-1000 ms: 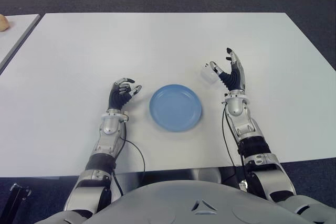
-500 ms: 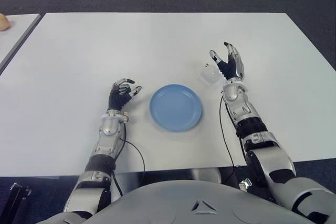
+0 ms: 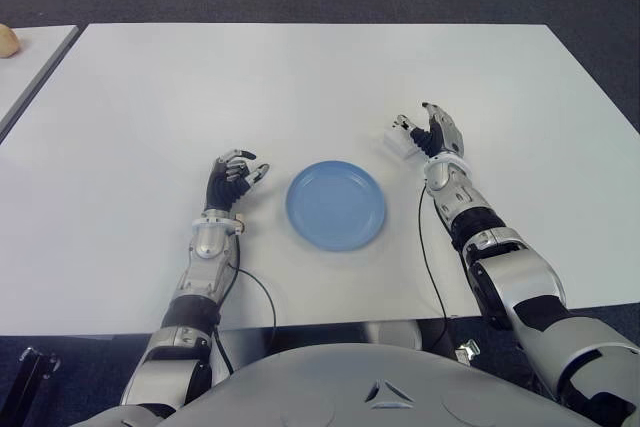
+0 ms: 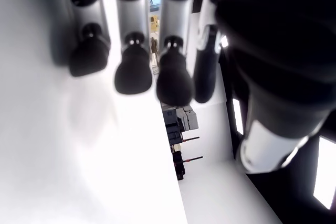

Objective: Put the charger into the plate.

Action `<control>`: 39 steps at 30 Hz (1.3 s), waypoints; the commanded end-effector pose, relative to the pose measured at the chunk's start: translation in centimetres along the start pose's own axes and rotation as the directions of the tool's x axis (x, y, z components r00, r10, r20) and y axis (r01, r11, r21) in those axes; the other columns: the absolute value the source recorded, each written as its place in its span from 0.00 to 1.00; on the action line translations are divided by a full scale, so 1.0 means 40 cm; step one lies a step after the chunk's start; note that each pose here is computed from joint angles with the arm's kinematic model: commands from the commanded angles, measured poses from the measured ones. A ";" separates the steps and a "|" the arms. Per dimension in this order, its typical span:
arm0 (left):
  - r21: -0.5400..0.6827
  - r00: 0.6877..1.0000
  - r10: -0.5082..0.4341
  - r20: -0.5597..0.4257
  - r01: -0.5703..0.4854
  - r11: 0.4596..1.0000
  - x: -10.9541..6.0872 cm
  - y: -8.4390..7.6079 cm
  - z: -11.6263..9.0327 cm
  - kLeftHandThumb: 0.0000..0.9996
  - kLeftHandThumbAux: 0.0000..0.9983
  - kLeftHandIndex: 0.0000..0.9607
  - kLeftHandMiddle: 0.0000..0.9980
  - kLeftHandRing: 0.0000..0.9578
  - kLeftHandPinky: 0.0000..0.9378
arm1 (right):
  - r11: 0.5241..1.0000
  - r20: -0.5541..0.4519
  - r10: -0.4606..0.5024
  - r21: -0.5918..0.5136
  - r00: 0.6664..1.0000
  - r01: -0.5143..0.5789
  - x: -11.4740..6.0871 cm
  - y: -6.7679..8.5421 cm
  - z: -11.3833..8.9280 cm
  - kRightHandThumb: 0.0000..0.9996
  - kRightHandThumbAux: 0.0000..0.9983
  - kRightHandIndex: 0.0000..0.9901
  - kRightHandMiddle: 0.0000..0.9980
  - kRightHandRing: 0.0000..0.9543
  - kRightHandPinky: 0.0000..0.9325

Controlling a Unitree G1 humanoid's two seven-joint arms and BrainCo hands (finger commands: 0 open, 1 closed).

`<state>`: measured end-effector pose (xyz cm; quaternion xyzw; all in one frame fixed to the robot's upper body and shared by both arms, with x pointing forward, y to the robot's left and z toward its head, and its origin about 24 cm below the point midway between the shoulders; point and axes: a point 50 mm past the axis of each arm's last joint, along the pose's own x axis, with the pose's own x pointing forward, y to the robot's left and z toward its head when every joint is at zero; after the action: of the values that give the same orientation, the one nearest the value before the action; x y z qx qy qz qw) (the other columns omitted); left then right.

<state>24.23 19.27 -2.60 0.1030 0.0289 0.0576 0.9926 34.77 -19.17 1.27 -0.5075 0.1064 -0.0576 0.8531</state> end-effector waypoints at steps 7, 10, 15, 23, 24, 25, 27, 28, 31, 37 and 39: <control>0.009 1.000 -0.002 -0.027 0.002 1.000 -0.011 -0.005 -0.013 0.71 0.72 0.45 0.78 0.82 0.85 | 0.982 -0.103 0.160 -0.083 0.982 -0.169 0.007 0.016 -0.013 0.56 0.17 0.00 0.00 0.00 0.00; 0.016 1.000 -0.005 -0.029 0.005 1.000 -0.011 -0.005 -0.013 0.71 0.72 0.45 0.79 0.82 0.85 | 0.971 -0.134 0.196 -0.114 0.971 -0.211 0.006 0.023 -0.016 0.55 0.17 0.00 0.00 0.00 0.00; 0.022 0.999 -0.006 -0.033 0.007 1.000 -0.010 -0.004 -0.015 0.71 0.72 0.46 0.79 0.82 0.84 | 0.958 -0.158 0.226 -0.143 0.961 -0.249 0.004 0.031 -0.021 0.54 0.17 0.00 0.00 0.00 0.00; 0.017 0.999 -0.002 -0.038 0.003 1.000 -0.008 -0.003 -0.015 0.71 0.72 0.46 0.79 0.82 0.84 | 0.923 -0.190 0.279 -0.216 0.941 -0.317 -0.001 0.041 -0.032 0.51 0.17 0.00 0.00 0.00 0.00; 0.015 0.999 -0.002 -0.038 0.002 1.000 -0.008 -0.003 -0.015 0.71 0.72 0.46 0.79 0.82 0.84 | 0.918 -0.193 0.284 -0.226 0.939 -0.325 -0.001 0.042 -0.034 0.51 0.17 0.00 0.00 0.00 0.00; 0.014 0.999 -0.002 -0.037 0.002 1.000 -0.008 -0.003 -0.014 0.71 0.72 0.46 0.79 0.82 0.84 | 0.915 -0.196 0.288 -0.233 0.937 -0.330 -0.002 0.043 -0.036 0.51 0.16 0.00 0.00 0.00 0.00; 0.010 0.999 0.001 -0.034 0.000 1.000 -0.008 -0.004 -0.013 0.71 0.72 0.46 0.79 0.82 0.84 | 0.901 -0.206 0.297 -0.263 0.932 -0.346 -0.003 0.044 -0.040 0.51 0.16 0.00 0.00 0.00 0.00; 0.009 0.999 0.001 -0.033 -0.001 1.000 -0.008 -0.004 -0.013 0.71 0.72 0.46 0.78 0.82 0.83 | 0.896 -0.210 0.300 -0.273 0.931 -0.350 -0.003 0.044 -0.041 0.51 0.16 0.00 0.00 0.00 0.00; 0.007 0.999 0.002 -0.035 -0.002 1.000 -0.008 -0.005 -0.013 0.71 0.72 0.45 0.78 0.81 0.82 | 0.870 -0.224 0.307 -0.328 0.925 -0.368 -0.005 0.046 -0.046 0.51 0.16 0.00 0.00 0.00 0.00; 0.005 0.999 0.004 -0.039 -0.004 1.000 -0.008 -0.006 -0.013 0.71 0.72 0.45 0.78 0.81 0.82 | 0.834 -0.238 0.312 -0.395 0.920 -0.385 -0.009 0.052 -0.048 0.51 0.16 0.00 0.00 0.00 0.00; 0.006 0.999 0.003 -0.038 -0.003 1.000 -0.008 -0.007 -0.013 0.71 0.72 0.45 0.78 0.81 0.83 | 0.811 -0.244 0.308 -0.438 0.920 -0.387 -0.012 0.055 -0.047 0.51 0.16 0.00 0.00 0.00 0.00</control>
<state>24.20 19.15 -2.65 0.1035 0.0318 0.0568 0.9925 35.75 -19.01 1.13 -0.6589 0.2140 0.0524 0.7192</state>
